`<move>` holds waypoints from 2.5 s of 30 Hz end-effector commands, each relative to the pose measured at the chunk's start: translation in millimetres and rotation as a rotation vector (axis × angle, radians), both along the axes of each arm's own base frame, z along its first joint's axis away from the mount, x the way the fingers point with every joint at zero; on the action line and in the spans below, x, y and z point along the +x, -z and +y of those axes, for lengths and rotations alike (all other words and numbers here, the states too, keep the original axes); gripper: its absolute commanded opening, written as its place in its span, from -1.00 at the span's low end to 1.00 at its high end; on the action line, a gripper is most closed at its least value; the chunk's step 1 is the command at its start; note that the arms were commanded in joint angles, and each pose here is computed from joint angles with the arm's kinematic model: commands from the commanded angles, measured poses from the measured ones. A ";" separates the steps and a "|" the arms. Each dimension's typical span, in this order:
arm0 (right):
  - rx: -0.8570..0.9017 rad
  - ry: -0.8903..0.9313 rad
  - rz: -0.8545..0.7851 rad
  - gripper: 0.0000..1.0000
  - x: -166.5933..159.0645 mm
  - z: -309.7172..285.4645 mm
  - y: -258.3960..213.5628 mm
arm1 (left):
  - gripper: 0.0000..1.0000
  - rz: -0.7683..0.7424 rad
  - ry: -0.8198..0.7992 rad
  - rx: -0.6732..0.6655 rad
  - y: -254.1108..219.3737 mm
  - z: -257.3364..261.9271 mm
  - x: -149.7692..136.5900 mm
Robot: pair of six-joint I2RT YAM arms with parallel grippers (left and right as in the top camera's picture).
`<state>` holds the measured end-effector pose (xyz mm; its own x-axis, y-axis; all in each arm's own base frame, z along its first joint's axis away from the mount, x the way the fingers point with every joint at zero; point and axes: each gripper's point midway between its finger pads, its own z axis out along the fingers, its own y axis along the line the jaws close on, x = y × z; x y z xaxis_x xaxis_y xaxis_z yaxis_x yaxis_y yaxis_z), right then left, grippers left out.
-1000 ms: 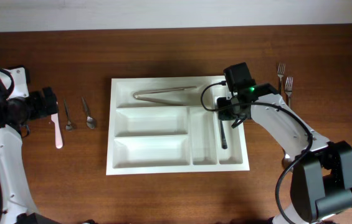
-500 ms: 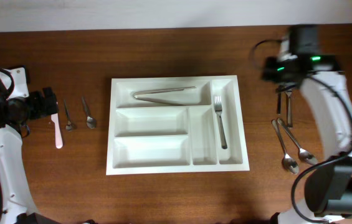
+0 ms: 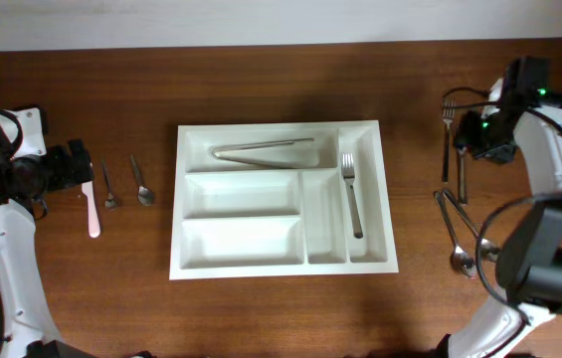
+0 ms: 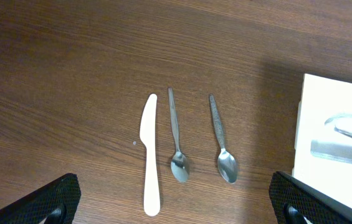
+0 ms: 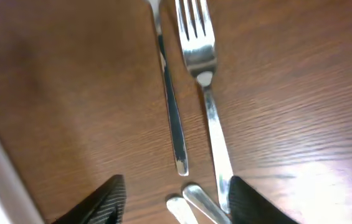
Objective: Pack container
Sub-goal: 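Release the fork and move the right gripper back to the forks, then grasp a second silver fork with the right gripper, then place the second fork beside the first in the right compartment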
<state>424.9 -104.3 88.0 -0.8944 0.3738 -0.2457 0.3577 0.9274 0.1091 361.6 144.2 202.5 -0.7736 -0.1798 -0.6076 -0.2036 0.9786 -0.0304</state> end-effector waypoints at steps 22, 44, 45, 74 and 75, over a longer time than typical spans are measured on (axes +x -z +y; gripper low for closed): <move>-0.046 -0.107 0.093 -0.28 8.9 -20.6 82.7 | 0.98 -0.021 0.008 0.018 -9.6 1.8 1.5; -0.033 -0.106 0.130 -0.71 7.3 -20.7 110.1 | 0.98 -0.021 0.008 0.018 -9.6 1.8 1.5; -0.034 -0.106 0.129 -0.76 7.5 -20.8 110.0 | 0.98 -0.021 0.008 0.018 -9.6 1.8 1.5; 0.092 -0.180 0.045 -0.92 29.0 47.1 -49.7 | 0.98 -0.021 0.008 0.018 -9.6 1.8 1.5; 0.094 -0.203 0.054 -0.92 27.2 58.2 -54.2 | 0.98 -0.021 0.008 0.018 -9.6 1.8 1.5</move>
